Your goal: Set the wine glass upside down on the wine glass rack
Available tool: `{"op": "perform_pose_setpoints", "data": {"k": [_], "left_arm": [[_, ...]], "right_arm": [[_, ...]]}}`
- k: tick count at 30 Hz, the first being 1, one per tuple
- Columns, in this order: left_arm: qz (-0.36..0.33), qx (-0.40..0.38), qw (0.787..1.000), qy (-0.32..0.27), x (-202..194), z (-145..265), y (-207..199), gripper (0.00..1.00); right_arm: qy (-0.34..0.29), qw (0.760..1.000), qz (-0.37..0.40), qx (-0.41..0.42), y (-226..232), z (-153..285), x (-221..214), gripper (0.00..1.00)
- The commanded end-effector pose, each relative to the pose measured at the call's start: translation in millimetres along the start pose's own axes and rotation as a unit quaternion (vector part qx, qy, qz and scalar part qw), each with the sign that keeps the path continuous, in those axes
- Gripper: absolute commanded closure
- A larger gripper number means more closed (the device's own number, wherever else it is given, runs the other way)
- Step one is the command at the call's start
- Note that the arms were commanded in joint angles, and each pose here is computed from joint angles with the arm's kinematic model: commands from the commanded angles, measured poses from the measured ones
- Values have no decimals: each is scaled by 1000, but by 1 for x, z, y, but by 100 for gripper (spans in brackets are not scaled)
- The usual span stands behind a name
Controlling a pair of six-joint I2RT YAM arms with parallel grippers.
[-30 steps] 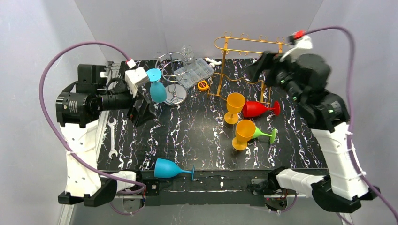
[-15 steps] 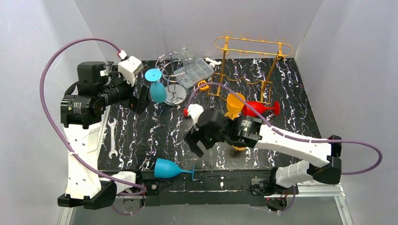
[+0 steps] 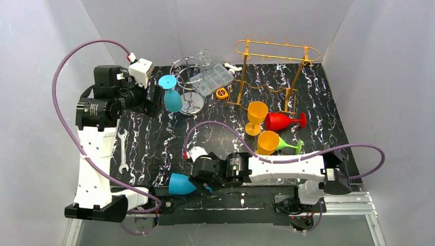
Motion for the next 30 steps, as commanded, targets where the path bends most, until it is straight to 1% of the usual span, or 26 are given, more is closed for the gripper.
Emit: {"op": "perform_pose_setpoints", "data": {"k": [1,7,10,12,14,15,18,20,21,25,28,30], "left_arm": [[-12,34,999,-21,0,14,3,2],[-20,48,998,-33,2,29,2,2],[-22,44,998,-45,3,37,-1,2],[-24,43,998,-49,3,40,-2,2],[-26,43,998,-49,2,41,-3,2],[-26,42,998,-49,1,41,-3,2],[-31,42,998,-47,-1,41,-3,2],[-32,43,997,-46,-1,40,-2,2],[-33,42,997,-48,0,41,-3,2],[-28,27,998,-53,3,40,-6,2],[-20,8,998,-59,7,40,-10,2],[-13,-14,998,-64,10,42,-15,2]], "right_arm": [[11,999,-52,7,12,-19,-4,13],[50,997,-56,1,18,-48,-17,19],[53,997,-56,-17,14,-51,-20,23],[49,997,-58,-25,11,-51,-20,28],[52,997,-58,-28,9,-53,-21,35],[52,997,-58,-28,8,-54,-21,41],[53,996,-55,-38,3,-59,-21,66],[55,996,-54,-42,0,-62,-20,79],[54,996,-53,-45,-1,-62,-20,82],[36,996,-51,-71,-13,-52,-11,88],[-9,993,-41,-107,-25,-29,7,94],[-59,989,-28,-134,-35,-6,24,98]]}}
Point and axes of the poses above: each gripper's point midway between its finger pads, its own z axis back along the fingers, its own y axis along the line the jaws close on, x = y × z, the point moved 8 cm from there along z, back along the fingers, and after that the axes turned 5 degrees about z, right-handed, at the moved point
